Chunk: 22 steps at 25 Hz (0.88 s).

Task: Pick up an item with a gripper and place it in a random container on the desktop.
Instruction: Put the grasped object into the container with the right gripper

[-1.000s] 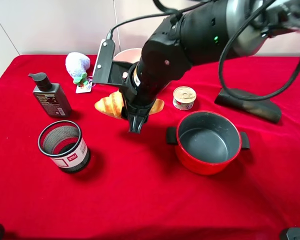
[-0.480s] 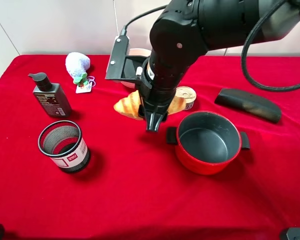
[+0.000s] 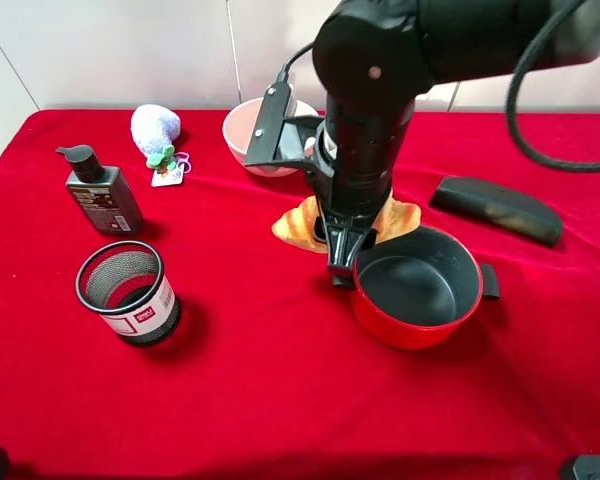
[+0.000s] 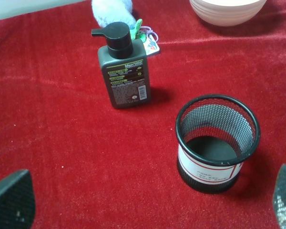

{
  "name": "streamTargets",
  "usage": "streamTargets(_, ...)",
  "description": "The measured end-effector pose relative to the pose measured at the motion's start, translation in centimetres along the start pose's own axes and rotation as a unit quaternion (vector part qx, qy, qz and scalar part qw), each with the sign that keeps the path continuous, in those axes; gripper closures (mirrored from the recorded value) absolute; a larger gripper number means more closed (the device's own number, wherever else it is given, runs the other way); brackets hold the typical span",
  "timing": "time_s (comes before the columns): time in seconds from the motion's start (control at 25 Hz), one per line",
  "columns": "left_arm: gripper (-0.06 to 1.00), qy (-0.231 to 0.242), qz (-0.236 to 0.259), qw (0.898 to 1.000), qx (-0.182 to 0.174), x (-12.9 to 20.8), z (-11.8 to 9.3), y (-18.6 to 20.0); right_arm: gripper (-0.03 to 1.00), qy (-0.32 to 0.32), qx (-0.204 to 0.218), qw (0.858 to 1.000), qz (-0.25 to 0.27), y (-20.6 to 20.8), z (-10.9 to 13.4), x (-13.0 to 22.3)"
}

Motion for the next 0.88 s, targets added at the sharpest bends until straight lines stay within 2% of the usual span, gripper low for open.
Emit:
streamTargets(0.16,-0.04,0.0,0.0,1.0,0.0,0.0,0.0,0.0,0.49,-0.016,0.003,1.0,-0.006,1.0,-0.5,0.4)
streamTargets(0.64,-0.04,0.0,0.0,1.0,0.0,0.0,0.0,0.0,0.49,-0.071,-0.008,0.997,0.037,0.7,-2.9,3.1)
streamTargets(0.88,-0.04,0.0,0.0,1.0,0.0,0.0,0.0,0.0,0.49,-0.084,-0.017,0.995,0.043,0.3,-2.4,5.4)
Point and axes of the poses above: a point on each arm's last joint axis where the gripper is mounted, y pointing back along that axis away from the gripper, z along the wrist's bending axis when the last joint is at zero, x = y × z, the point moved 4 cm from there along -y, pointing out along that axis toward the gripper, and after that the axes turned 6 degrees about -y, right-handed, at the moved point
